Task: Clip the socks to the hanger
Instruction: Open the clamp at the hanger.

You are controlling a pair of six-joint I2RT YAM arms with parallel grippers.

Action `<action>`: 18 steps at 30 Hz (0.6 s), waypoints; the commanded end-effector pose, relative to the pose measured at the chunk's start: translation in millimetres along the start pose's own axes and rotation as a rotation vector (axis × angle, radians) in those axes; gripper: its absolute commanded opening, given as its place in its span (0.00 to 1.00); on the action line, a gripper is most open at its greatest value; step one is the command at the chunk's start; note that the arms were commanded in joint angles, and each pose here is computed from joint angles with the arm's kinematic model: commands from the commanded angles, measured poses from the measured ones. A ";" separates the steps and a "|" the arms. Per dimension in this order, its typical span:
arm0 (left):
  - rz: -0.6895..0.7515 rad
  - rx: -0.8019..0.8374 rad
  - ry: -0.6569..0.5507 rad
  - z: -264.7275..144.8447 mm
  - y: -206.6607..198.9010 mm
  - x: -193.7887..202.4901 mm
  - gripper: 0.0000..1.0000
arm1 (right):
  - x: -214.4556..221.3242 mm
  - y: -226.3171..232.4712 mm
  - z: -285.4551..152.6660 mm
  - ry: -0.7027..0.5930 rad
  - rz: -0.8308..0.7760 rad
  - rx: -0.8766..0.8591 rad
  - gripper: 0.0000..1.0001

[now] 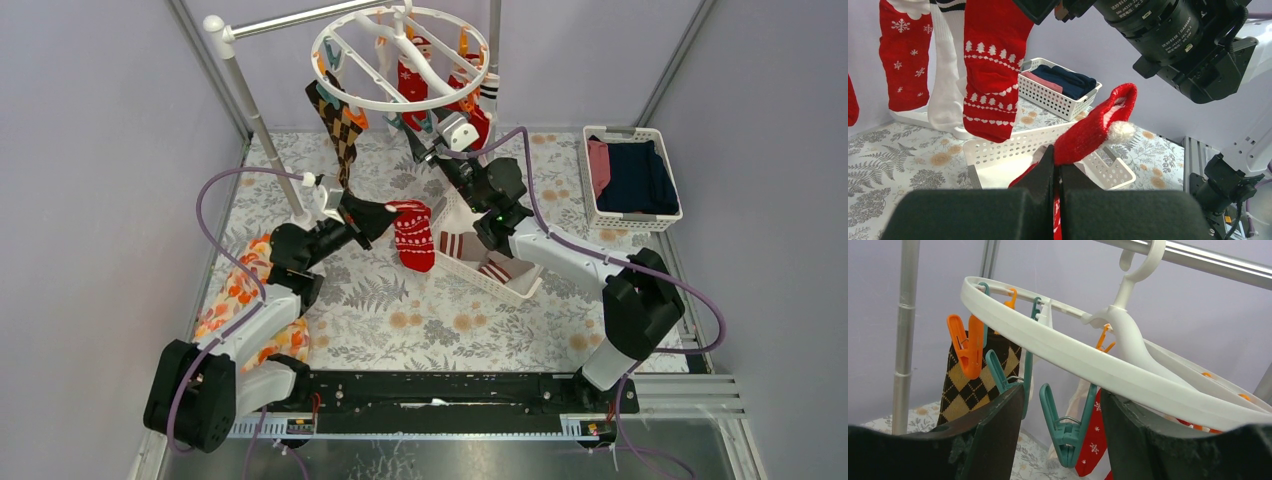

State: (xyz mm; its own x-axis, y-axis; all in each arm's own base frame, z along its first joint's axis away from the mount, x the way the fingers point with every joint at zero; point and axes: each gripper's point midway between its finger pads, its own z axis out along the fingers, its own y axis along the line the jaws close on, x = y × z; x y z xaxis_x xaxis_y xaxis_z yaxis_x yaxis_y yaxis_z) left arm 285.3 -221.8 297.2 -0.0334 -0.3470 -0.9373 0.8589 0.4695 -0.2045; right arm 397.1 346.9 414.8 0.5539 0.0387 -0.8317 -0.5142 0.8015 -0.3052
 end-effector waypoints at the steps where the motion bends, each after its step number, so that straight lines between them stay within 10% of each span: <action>1: 0.021 0.034 -0.038 -1.1 -4.6 -6.9 0.00 | -40.1 -15.3 10.0 -0.121 0.016 0.073 0.62; 18: -0.012 0.029 -0.038 9.3 4.2 -9.6 0.00 | -45.2 -18.0 6.6 -0.139 0.056 0.093 0.36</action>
State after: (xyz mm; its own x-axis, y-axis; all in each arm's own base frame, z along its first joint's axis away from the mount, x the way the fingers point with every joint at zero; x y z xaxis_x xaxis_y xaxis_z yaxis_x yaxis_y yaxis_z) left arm 291.1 -224.8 286.0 -0.0864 -0.3529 -0.9317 0.8565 0.4513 -0.2503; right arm 398.2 342.8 422.6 0.5602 0.0850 -0.8240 -0.5005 0.8273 -0.2550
